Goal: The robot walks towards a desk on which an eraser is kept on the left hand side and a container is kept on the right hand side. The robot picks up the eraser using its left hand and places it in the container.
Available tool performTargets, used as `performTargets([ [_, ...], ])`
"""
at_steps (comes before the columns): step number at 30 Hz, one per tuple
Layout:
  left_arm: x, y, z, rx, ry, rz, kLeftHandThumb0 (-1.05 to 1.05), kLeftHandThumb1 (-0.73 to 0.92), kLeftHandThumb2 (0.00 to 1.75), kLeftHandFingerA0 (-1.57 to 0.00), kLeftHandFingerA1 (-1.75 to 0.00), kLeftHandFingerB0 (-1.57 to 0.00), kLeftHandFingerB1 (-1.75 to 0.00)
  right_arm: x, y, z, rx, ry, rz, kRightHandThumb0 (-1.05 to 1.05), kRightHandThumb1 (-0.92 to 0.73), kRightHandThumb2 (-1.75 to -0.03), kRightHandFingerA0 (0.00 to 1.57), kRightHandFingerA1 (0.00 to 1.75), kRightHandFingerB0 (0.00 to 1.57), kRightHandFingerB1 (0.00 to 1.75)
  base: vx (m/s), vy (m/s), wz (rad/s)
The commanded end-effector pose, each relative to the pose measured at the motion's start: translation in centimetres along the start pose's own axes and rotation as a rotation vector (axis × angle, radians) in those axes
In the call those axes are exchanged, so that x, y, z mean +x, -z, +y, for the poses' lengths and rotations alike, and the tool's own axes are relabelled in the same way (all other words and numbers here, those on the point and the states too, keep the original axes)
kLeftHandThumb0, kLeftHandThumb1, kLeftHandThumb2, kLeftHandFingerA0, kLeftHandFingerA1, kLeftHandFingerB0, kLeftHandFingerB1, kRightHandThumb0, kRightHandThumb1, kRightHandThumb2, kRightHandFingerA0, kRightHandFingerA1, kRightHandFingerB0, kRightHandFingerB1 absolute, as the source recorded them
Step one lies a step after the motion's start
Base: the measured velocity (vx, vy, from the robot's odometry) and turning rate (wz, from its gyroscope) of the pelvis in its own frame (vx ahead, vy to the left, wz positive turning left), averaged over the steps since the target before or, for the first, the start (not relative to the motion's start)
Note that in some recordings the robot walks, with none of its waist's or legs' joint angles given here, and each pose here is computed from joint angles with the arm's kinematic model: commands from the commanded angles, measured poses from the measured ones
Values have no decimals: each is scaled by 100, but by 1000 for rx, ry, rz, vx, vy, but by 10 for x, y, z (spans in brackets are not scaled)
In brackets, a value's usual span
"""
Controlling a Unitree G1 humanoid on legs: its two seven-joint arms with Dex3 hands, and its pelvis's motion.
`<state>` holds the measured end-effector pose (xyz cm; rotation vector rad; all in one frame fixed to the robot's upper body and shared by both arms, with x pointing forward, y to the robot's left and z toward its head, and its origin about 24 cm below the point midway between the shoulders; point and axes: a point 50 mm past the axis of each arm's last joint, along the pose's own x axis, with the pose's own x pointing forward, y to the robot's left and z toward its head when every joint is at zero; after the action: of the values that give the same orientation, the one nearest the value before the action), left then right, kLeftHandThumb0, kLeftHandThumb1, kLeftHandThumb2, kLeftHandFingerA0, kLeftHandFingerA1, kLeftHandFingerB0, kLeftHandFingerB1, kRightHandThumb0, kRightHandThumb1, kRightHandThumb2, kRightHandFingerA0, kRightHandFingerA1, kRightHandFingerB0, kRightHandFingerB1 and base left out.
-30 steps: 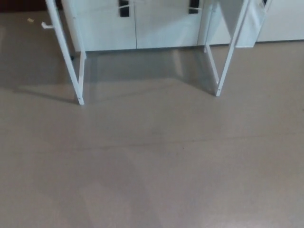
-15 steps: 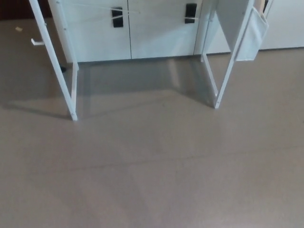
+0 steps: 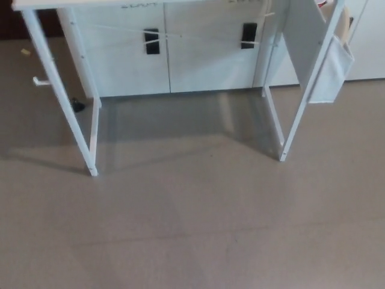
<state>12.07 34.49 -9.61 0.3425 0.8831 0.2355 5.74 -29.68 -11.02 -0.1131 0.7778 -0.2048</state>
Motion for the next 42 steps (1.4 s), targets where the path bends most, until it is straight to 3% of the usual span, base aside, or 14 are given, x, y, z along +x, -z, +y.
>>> performTargets([
  [1,-1,0,6,3,-14,-6,-20,59,58,-38,-40,-31,-34,-1,-1,-5,-19,12,-12,-25,-70,-60,38,43,23,33,140,-119,-2],
  [2,-1,-1,6,0,-10,-10,-20,59,58,-38,-40,-30,-33,-1,-1,-5,-16,10,-13,-22,-51,-93,30,57,12,48,167,-101,-3],
  [5,-1,-1,7,8,-12,-12,-20,58,58,-40,-41,-31,-34,0,-1,-5,-13,12,-16,-26,-70,-60,38,44,24,34,200,-33,-10],
  [7,-1,-1,7,4,-8,-10,-20,59,58,-40,-40,-30,-34,-1,-1,-4,-11,8,-17,-22,-51,-93,30,58,12,48,214,57,-14],
  [11,-1,-1,7,14,-8,-11,-22,58,58,-41,-40,-31,-34,0,-1,-4,-12,8,-16,-22,-51,-93,30,58,12,48,238,153,-8],
  [13,0,-2,7,11,-5,-7,-21,59,58,-41,-40,-31,-34,0,-1,-4,-14,4,-19,-26,-71,-60,37,44,23,34,311,294,-10],
  [14,0,-2,7,20,-3,-5,-22,60,58,-40,-39,-30,-33,0,0,-4,-5,7,-10,-23,-51,-93,31,58,12,48,296,256,10],
  [21,-1,1,7,-4,6,-3,-16,59,57,-38,-39,-30,-33,-2,1,-4,-28,8,-16,-24,-71,-60,39,44,24,34,222,86,5],
  [22,-1,1,7,5,1,-4,-19,60,58,-40,-40,-31,-34,-2,1,-4,-23,13,-10,-21,-51,-93,31,58,12,48,221,-29,10],
  [23,-1,0,7,12,-3,1,-21,59,58,-42,-39,-32,-34,-1,1,-4,-17,13,-9,-24,-71,-60,39,44,24,34,229,-58,5],
  [30,-1,3,3,100,27,16,-20,58,57,-46,-39,-34,-33,-3,5,-5,-27,19,5,-25,-71,-60,40,44,24,34,268,-155,11],
  [31,-3,8,1,102,35,23,-19,57,56,-47,-40,-34,-34,-7,9,-5,-36,16,9,-21,-52,-93,33,59,12,48,207,-136,-6],
  [32,-5,11,0,106,39,30,-19,57,57,-46,-39,-33,-33,-9,12,-6,-36,15,14,-24,-71,-60,40,44,24,34,139,-124,-5],
  [42,-9,27,-7,127,44,79,-21,57,57,-48,-40,-35,-34,-23,31,-6,-31,20,73,-28,-70,-60,40,45,24,34,236,66,-4],
])
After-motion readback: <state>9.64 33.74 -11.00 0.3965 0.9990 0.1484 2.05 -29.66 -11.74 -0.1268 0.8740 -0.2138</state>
